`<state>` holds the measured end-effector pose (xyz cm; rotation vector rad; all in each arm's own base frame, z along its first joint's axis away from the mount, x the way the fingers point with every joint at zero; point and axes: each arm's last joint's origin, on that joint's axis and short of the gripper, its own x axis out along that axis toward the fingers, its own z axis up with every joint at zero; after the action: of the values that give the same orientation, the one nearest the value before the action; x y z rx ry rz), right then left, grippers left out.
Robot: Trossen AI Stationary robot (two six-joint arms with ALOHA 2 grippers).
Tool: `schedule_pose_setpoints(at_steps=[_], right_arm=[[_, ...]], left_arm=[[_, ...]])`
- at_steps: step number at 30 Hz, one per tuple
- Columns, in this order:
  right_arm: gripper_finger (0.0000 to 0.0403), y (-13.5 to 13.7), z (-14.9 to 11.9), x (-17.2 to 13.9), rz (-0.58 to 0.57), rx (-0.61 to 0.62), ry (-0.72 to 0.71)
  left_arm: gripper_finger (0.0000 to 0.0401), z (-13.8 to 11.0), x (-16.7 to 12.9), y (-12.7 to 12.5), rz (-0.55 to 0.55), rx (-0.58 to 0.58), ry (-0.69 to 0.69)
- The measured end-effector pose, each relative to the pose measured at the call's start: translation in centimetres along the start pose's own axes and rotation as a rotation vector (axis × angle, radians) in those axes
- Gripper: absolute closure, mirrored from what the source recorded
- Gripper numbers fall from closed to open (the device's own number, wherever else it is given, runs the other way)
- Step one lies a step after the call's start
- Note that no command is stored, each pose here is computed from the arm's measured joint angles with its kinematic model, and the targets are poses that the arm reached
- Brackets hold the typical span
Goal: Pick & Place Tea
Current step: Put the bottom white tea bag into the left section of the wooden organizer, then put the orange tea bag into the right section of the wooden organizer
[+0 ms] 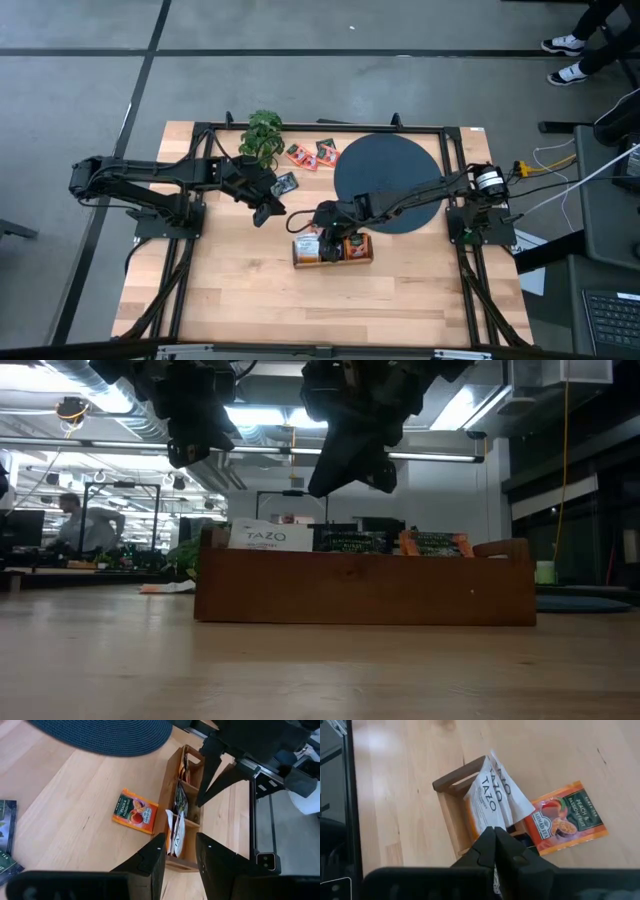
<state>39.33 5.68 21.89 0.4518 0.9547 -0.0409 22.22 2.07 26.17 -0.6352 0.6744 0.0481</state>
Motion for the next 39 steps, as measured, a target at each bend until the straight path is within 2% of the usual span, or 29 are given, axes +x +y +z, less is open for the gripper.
schedule_pose_setpoints(at_steps=[5,9,15,19,23,26,30,34,39], right_arm=[[0.0397,0.0,0.0,0.0,-0.002,-0.002,-0.005],[0.0381,-0.4,0.5,-0.3,-0.020,0.009,-0.033],[0.0367,-1.7,2.1,-3.2,-0.112,0.047,-0.159],[0.0377,-3.8,3.2,-5.3,-0.144,0.091,-0.200],[0.0396,-6.7,4.0,-5.9,-0.206,0.143,-0.195],[0.0395,-9.2,4.7,-6.1,-0.245,0.212,-0.211],[0.0368,-12.4,5.4,-6.8,-0.305,0.283,-0.237],[0.0329,-15.2,5.8,-7.8,-0.383,0.272,-0.240],[0.0264,-17.8,5.9,-7.6,-0.359,0.247,-0.205]], left_arm=[[0.0299,0.0,0.0,0.0,0.000,0.000,0.000],[0.0299,0.0,0.0,0.0,0.000,0.000,0.000],[0.0299,0.1,0.0,0.1,0.045,0.001,-0.025],[0.0299,0.2,0.0,0.3,0.105,-0.005,-0.061],[0.0299,0.3,0.0,0.5,0.157,-0.007,-0.092],[0.0299,0.3,0.0,0.5,0.184,-0.008,-0.105],[0.0299,0.4,0.3,0.7,0.207,0.002,-0.110],[0.0299,0.6,0.9,0.8,0.208,0.013,-0.121],[0.0299,1.4,1.8,0.8,0.186,-0.005,-0.185]])
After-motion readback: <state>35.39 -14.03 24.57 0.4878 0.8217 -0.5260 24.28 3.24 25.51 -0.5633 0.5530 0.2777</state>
